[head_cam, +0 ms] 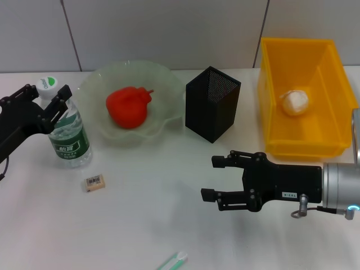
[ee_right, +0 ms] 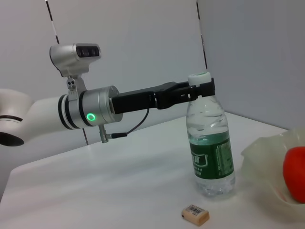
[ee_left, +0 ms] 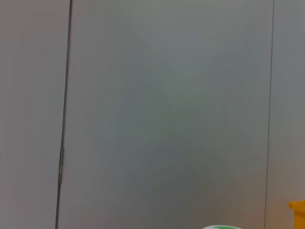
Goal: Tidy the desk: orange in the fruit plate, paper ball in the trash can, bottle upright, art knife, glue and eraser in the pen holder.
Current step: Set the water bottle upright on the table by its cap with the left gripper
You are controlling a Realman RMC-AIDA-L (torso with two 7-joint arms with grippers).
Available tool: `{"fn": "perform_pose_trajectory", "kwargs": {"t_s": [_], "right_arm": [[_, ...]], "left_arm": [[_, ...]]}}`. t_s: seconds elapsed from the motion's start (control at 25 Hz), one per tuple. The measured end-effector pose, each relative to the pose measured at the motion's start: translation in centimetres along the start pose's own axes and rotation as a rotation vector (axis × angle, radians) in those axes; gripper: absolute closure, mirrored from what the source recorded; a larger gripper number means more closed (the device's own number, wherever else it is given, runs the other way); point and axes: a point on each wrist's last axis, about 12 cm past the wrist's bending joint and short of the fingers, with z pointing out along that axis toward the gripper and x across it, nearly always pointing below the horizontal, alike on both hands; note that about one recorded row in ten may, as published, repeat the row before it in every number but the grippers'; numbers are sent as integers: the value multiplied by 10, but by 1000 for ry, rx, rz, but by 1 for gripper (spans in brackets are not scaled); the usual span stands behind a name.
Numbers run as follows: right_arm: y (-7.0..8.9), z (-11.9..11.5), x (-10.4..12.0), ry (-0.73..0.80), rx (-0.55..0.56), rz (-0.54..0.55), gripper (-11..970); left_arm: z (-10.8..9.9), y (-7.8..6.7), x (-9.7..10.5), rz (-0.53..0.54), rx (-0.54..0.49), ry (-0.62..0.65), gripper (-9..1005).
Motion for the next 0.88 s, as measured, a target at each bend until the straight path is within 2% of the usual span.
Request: {"fn": "perform_pose_trajectory", "kwargs": {"t_s": [0.52,0.88], "right_arm": [[0,1,-1,0,-1,-3,135],[0,2,-1,-1,-2,-1,135]], "left_arm": [[3,0,0,0,0,5,553],[3,0,0,13,-1,5,498]]}}
